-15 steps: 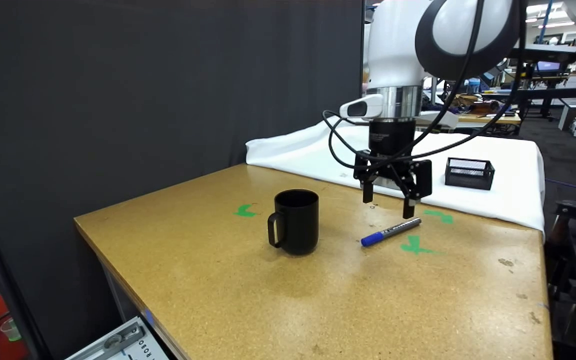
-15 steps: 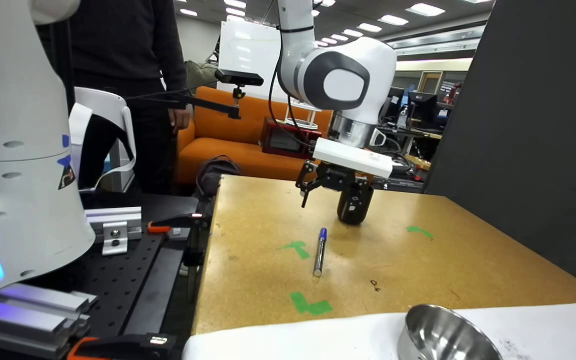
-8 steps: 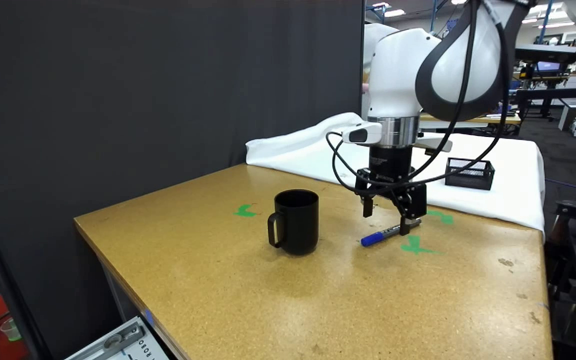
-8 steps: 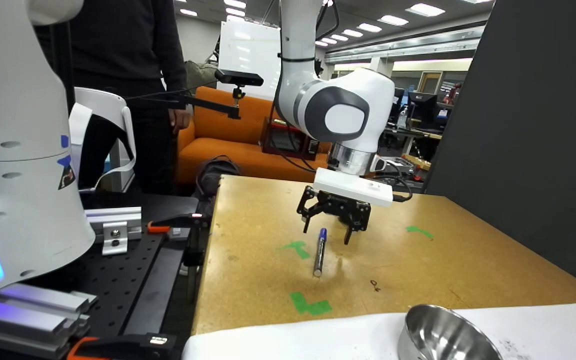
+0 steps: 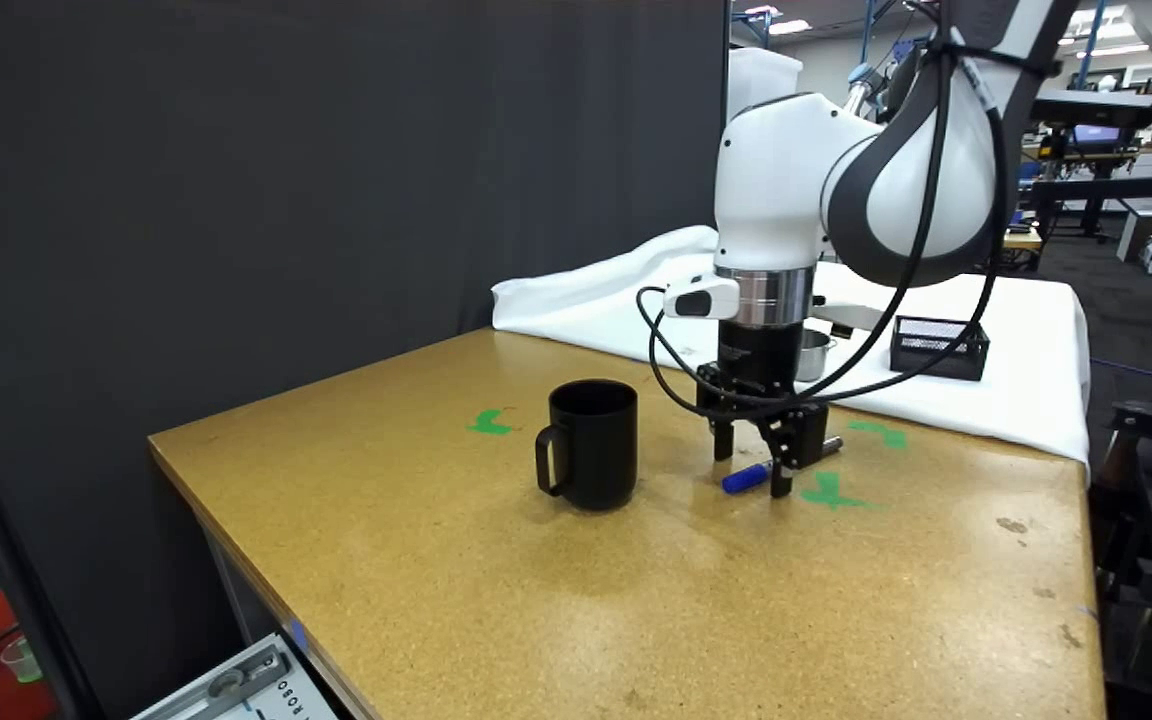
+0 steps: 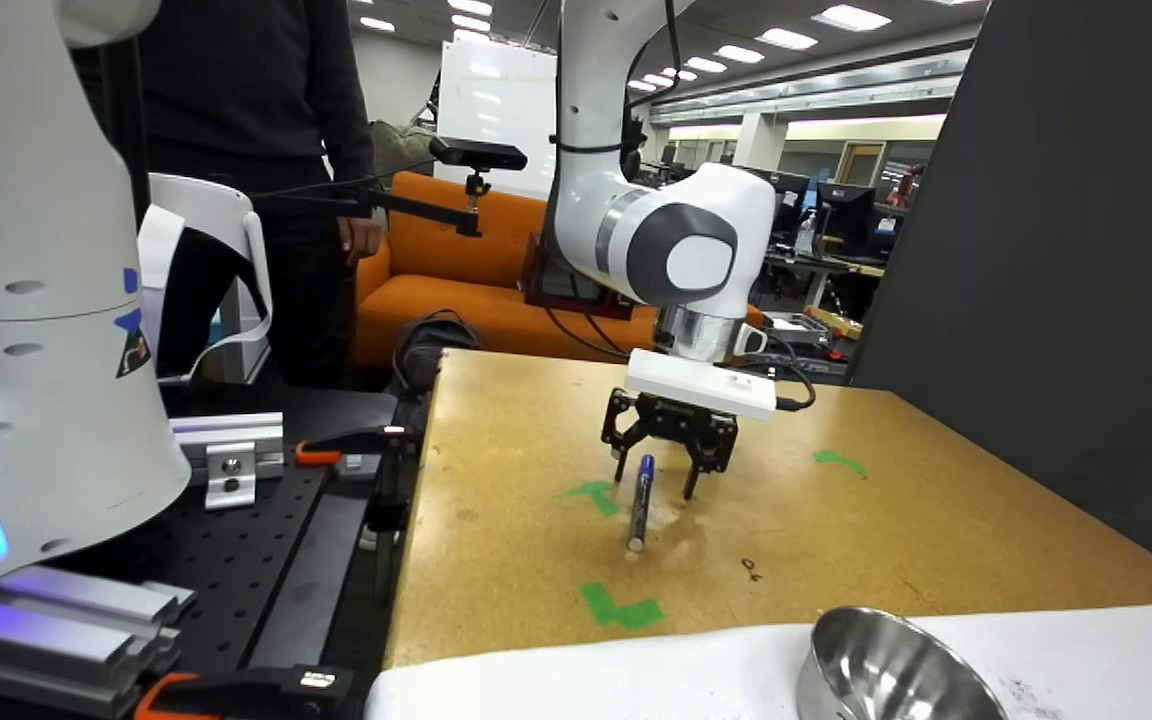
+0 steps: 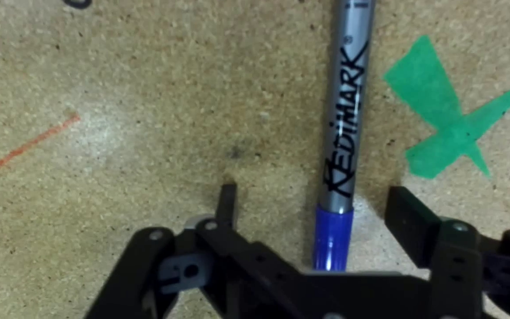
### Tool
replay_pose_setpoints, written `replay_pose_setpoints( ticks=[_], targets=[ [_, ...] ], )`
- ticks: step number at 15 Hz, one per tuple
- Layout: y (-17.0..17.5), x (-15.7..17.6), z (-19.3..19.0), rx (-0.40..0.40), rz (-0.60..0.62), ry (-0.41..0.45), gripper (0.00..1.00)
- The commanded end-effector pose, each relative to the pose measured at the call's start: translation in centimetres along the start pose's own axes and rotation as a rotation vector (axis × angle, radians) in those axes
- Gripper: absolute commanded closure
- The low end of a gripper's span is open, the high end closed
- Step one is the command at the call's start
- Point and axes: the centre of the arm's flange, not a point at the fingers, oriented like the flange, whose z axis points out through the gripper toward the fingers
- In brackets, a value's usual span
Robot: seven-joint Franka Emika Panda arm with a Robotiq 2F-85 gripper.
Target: Put the blue pen inside the black mug
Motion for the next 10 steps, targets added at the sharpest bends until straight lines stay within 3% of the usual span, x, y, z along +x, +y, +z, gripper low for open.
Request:
replay_pose_setpoints(
  ticks=[1, 8, 9, 10],
  targets=[
    [0.4, 0.3, 0.5, -0.013, 0.023, -0.001, 0.47],
    [1.3, 0.5, 0.4, 0.014, 0.052, 0.006, 0.95],
    [1.6, 0.5, 0.3, 0.032, 0.050, 0.011, 0.99],
    [1.7, 0.4, 0.0, 0.047, 0.048, 0.016, 0.97]
  ],
)
